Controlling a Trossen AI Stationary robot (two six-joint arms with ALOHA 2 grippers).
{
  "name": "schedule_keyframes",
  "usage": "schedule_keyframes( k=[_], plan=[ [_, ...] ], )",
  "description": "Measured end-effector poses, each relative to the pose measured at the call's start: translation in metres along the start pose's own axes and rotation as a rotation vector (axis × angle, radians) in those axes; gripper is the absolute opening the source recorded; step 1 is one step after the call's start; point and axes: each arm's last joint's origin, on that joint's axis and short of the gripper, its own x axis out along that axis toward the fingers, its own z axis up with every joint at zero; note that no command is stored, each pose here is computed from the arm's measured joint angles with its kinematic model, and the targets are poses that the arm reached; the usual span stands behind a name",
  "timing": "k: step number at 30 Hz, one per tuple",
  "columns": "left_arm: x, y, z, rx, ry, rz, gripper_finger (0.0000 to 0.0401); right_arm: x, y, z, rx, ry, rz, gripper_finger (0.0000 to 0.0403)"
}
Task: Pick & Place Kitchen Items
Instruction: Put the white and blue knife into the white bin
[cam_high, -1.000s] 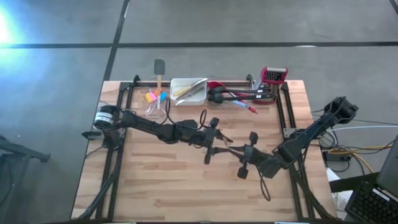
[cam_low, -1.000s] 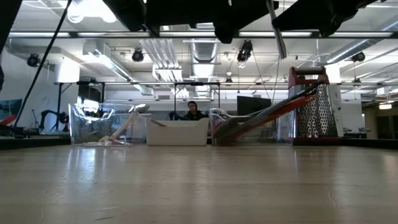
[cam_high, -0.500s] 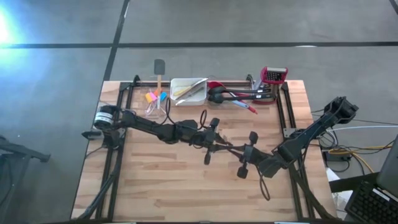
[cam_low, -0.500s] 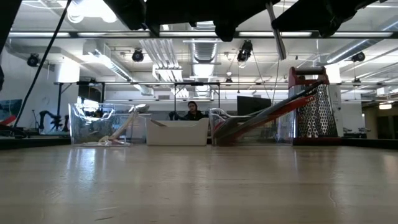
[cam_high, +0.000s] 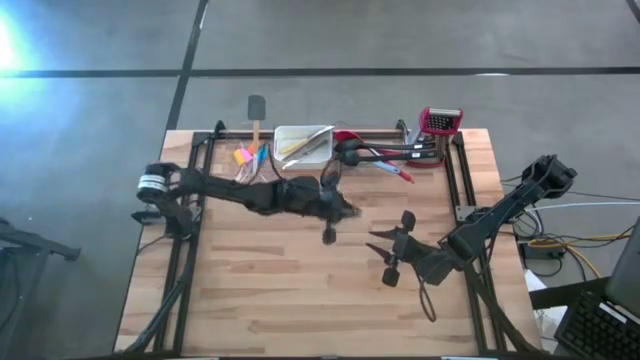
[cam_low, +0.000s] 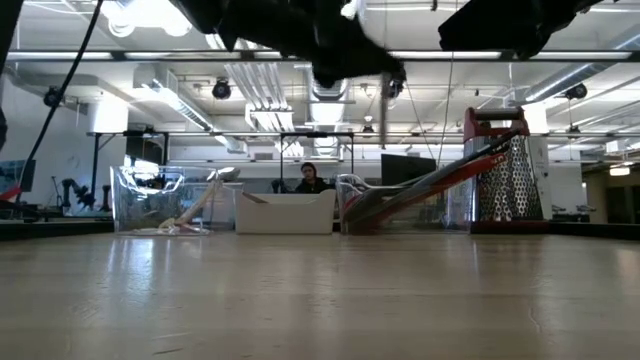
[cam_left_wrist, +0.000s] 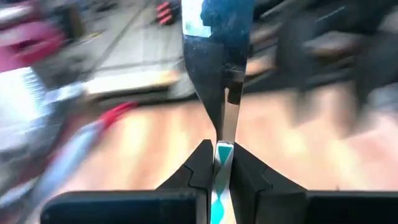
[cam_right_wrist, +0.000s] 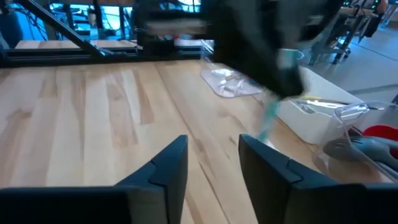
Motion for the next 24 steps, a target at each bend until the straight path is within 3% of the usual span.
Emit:
schedule_keyframes(
  k=[5,11,17,24],
  plan=[
    [-0.028,0.051,0.000,0.067,0.167,0.265,0.0029,0.000,0.001,-0.001,0.001,0.002,0.003,0.0154],
    [-0.067,0.131,-0.018,-0.018,0.338,0.485,0.0029,0.000,0.000,0.000,0.007,-0.002,-0.004,0.0157],
    [-0.098,0.177,-0.030,-0.018,0.426,0.598,0.0029,0.003,-0.002,-0.001,0.002,0.002,-0.020,0.0147],
    [-0.111,0.199,-0.041,-0.004,0.470,0.624,0.0029,0.010,-0.010,-0.005,-0.001,0.014,-0.057,0.0139]
  ],
)
